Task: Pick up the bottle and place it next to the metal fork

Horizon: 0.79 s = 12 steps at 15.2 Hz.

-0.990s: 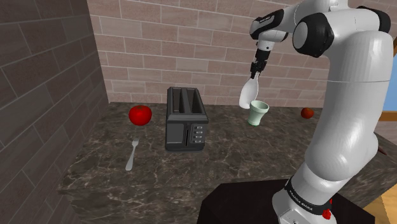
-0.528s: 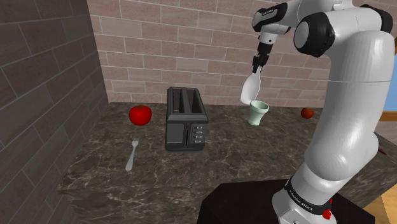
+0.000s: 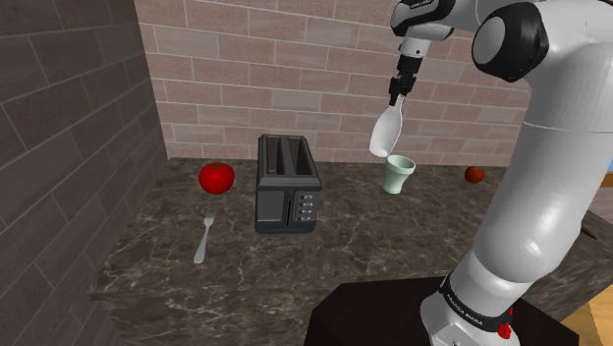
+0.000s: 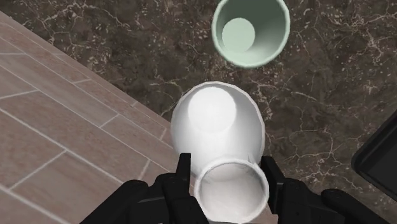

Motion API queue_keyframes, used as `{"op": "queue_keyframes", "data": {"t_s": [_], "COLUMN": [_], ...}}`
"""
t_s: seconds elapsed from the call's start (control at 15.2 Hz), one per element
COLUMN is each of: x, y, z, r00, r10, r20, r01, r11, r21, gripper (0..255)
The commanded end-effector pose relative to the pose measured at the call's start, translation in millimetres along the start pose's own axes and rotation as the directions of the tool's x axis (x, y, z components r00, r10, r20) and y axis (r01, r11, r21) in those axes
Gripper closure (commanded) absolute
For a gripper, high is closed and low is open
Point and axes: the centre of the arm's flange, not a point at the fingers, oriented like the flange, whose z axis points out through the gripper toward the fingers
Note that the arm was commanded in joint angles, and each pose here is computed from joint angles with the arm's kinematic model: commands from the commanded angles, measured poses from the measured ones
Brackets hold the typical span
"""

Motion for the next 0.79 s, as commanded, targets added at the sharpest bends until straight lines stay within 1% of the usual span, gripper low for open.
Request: {"op": "queue_keyframes", "data": {"t_s": [0.0, 0.73], "x": [-5.3, -34.8], "y": [-22.8, -157.8], "z": [-9.0, -53.8], "r00": [1.0, 1.0], "r10": [0.001, 0.001], "r20": [0.0, 0.0], "r01": [-0.001, -0.001], "r11": [1.0, 1.0], "r21": [-0.001, -0.001], "gripper": [255, 255]}}
